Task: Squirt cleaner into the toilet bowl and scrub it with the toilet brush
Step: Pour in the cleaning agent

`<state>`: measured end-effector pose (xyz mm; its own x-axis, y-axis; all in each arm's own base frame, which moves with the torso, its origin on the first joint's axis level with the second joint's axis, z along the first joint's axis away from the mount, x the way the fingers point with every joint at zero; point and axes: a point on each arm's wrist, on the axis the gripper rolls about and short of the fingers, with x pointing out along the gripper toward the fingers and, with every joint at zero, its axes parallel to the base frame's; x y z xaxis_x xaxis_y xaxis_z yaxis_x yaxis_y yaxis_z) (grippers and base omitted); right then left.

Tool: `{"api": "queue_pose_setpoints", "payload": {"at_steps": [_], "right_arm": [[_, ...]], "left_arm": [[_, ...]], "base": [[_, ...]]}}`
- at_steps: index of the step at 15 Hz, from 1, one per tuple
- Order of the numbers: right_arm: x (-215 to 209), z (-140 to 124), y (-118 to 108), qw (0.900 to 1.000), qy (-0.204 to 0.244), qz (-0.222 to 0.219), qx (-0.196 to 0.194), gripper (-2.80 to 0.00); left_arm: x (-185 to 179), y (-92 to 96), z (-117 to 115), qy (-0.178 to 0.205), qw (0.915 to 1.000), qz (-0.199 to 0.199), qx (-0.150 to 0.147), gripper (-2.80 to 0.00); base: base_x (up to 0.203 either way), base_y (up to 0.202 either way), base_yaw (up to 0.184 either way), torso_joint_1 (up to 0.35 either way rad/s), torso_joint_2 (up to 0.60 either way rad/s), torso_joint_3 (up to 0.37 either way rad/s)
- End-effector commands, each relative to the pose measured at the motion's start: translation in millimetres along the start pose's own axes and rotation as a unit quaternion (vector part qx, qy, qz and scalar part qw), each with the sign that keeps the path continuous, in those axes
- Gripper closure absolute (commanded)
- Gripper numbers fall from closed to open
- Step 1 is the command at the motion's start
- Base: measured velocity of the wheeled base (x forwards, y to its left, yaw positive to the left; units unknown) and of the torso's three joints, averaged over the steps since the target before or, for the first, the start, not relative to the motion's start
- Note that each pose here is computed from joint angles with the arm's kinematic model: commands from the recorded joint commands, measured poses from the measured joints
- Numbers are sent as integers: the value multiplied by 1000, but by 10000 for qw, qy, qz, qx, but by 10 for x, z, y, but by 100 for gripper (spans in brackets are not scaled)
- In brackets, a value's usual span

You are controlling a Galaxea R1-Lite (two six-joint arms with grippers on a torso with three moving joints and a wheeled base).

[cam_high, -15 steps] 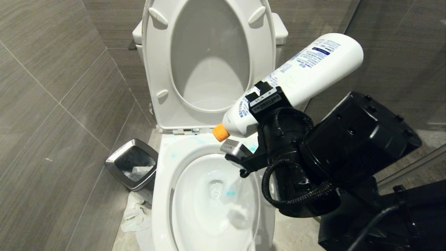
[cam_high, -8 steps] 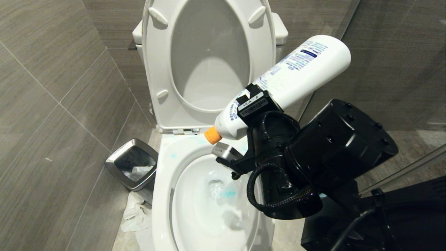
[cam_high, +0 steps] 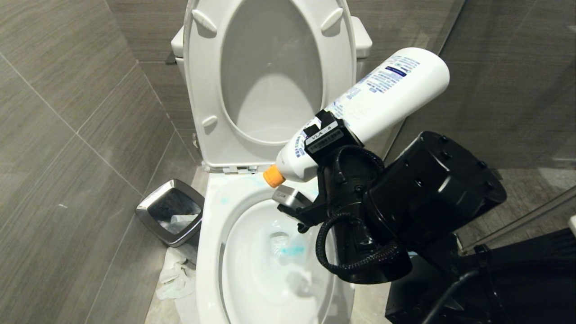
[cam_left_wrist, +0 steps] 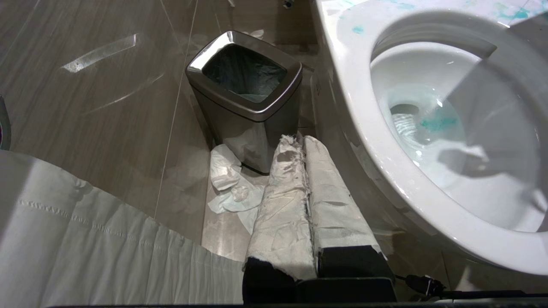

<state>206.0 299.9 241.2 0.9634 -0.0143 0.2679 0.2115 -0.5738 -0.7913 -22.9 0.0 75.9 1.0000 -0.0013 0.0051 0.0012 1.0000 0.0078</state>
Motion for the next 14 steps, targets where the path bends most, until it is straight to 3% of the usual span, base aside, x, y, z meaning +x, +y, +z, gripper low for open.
{"api": "queue_pose_setpoints", "payload": {"at_steps": [1,8,11,14], "right_arm": [[-3,13,4,10000,16,14,-47,0],[4,-15,-13,9999,53,9,102,0],[54,-79,-136,9992,201,-48,357,0],[86,-109,-203,9948,336,-8,966,0]], "left_arm": [[2,0,-4,10,10000,-1,-1,0],[2,0,-4,10,10000,-1,-1,0],[2,0,-4,10,10000,-1,-1,0],[2,0,-4,10,10000,-1,-1,0]], "base": [[0,0,0,0,0,0],[0,0,0,0,0,0],[0,0,0,0,0,0],[0,0,0,0,0,0]]}}
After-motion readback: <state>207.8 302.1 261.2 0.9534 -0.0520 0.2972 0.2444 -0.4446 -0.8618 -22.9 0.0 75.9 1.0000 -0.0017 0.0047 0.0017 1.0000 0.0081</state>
